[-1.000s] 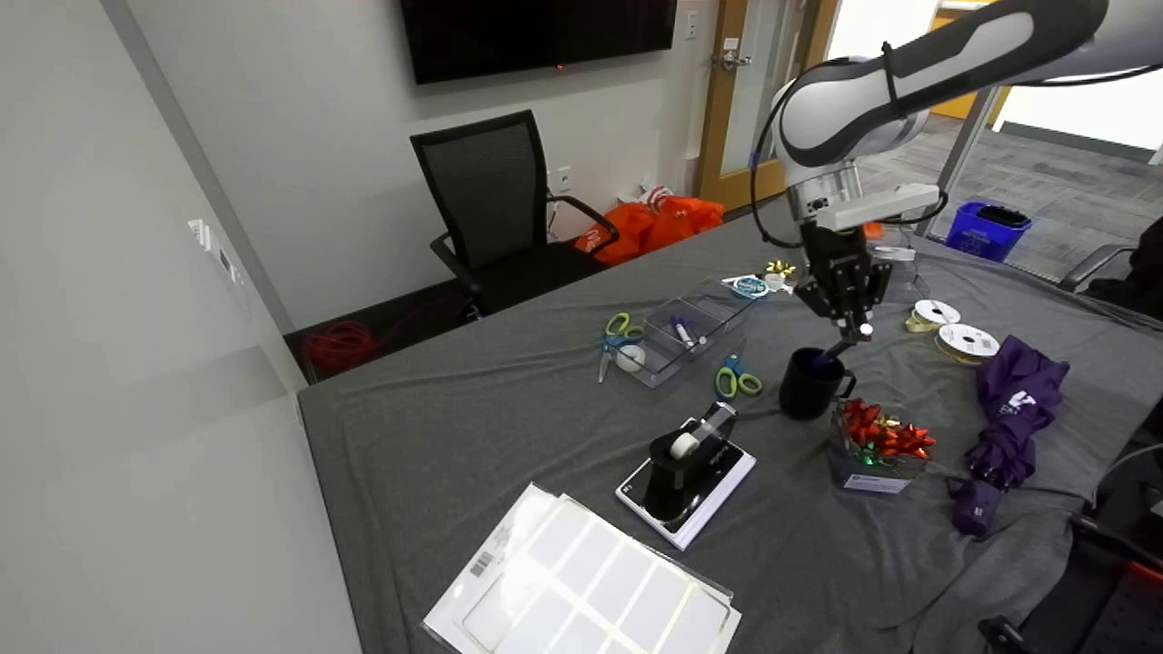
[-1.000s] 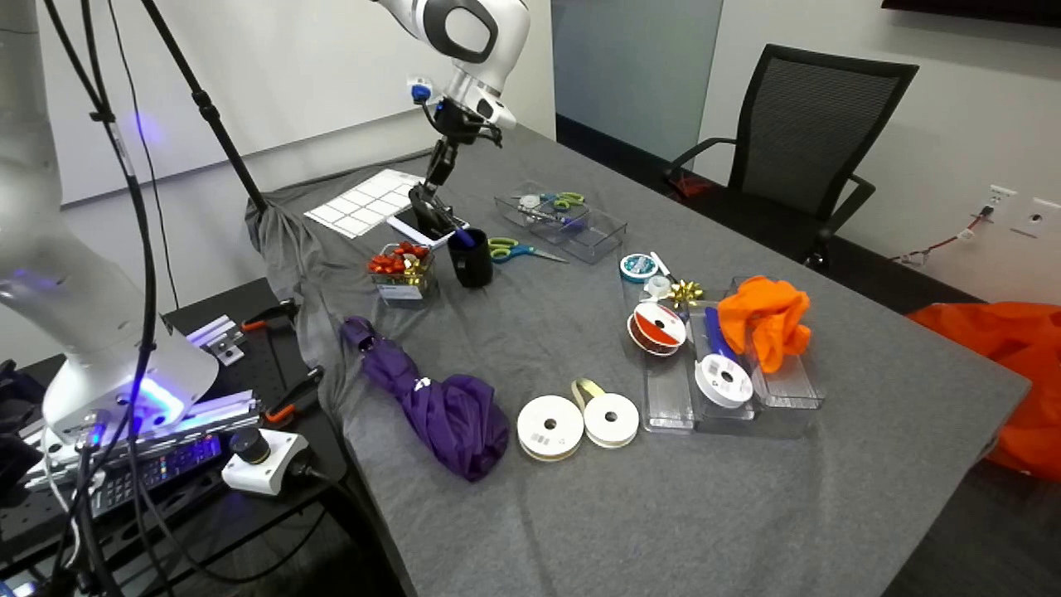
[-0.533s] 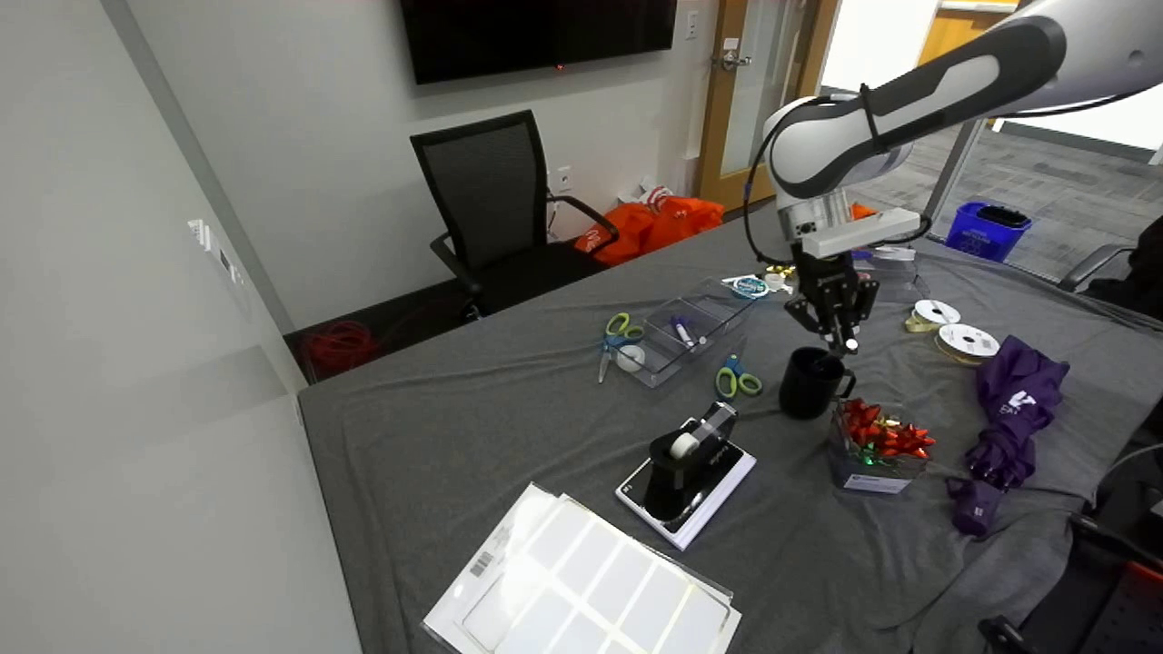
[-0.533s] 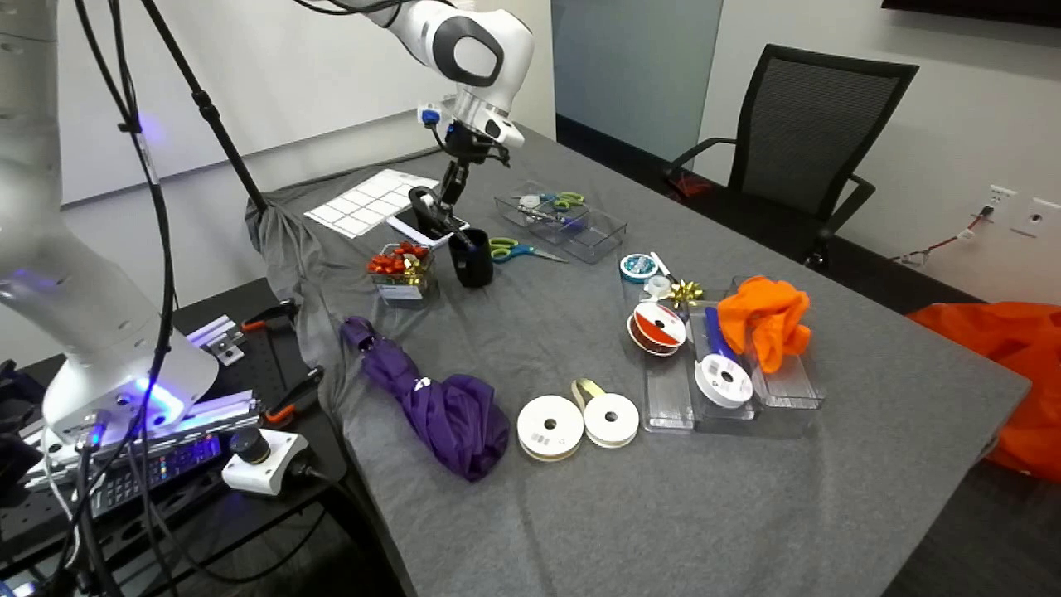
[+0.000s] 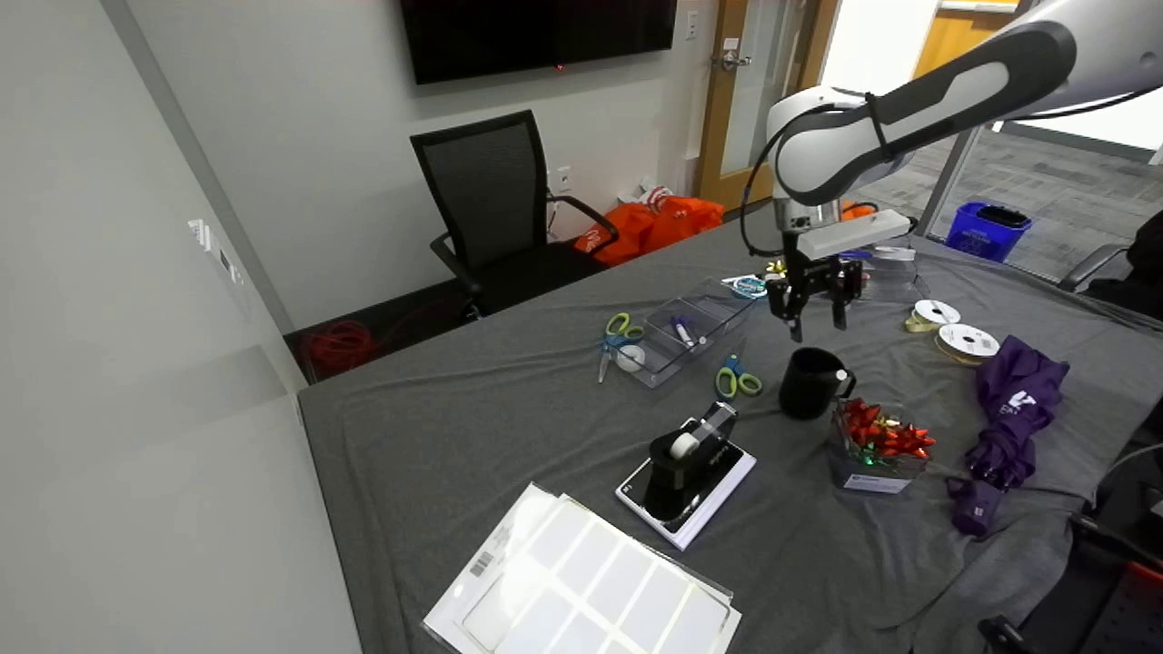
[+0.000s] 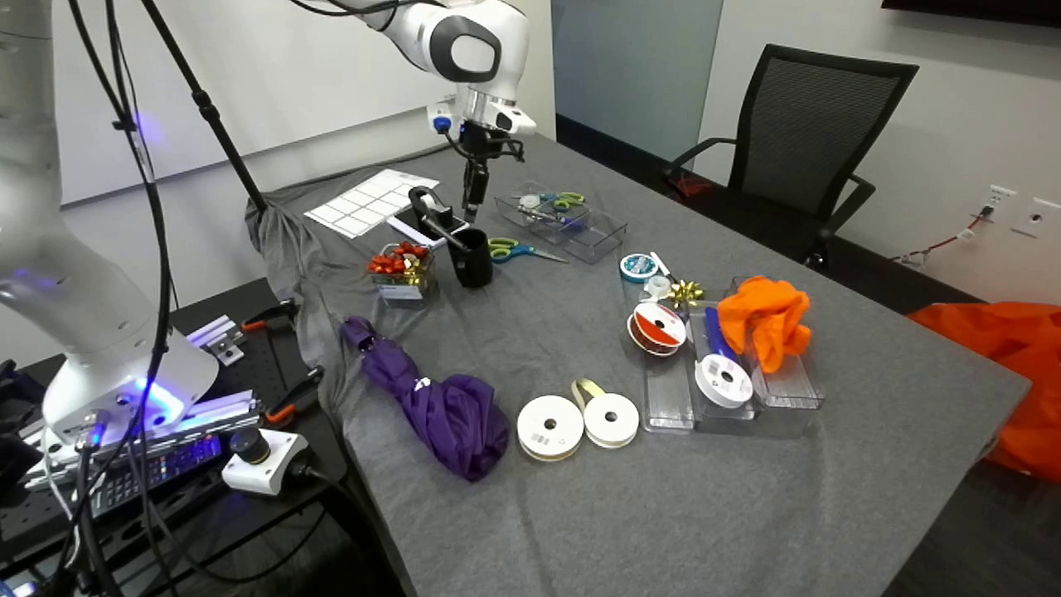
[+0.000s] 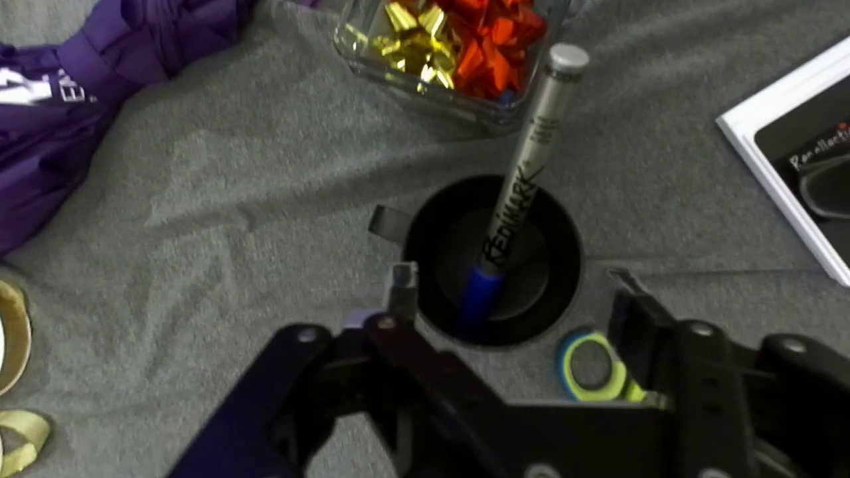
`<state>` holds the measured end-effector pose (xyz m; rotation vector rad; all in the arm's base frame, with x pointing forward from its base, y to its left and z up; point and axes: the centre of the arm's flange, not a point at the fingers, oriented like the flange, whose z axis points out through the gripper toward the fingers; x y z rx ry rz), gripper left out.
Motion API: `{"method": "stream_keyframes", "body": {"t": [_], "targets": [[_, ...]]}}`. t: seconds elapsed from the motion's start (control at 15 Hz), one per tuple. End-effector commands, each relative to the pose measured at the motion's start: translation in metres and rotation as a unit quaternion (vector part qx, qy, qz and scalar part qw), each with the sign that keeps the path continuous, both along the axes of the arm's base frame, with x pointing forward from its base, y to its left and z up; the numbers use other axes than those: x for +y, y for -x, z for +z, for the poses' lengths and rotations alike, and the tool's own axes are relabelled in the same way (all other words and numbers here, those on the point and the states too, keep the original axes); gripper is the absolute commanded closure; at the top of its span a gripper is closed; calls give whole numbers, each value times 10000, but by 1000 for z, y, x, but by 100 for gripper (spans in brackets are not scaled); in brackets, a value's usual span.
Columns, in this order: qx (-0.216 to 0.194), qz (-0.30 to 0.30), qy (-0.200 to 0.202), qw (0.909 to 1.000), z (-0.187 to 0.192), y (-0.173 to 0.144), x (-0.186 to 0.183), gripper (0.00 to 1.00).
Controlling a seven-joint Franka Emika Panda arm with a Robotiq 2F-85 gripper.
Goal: Put the sharpie in the cup
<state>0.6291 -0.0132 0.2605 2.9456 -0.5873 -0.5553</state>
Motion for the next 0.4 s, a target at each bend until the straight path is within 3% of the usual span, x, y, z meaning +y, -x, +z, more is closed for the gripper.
{"method": "stream_keyframes", "body": {"t": [0.0, 0.33], "targets": [[-746, 299, 50, 9968, 15, 14, -6, 0], [-1537, 497, 18, 9869, 24, 12, -9, 0]]}}
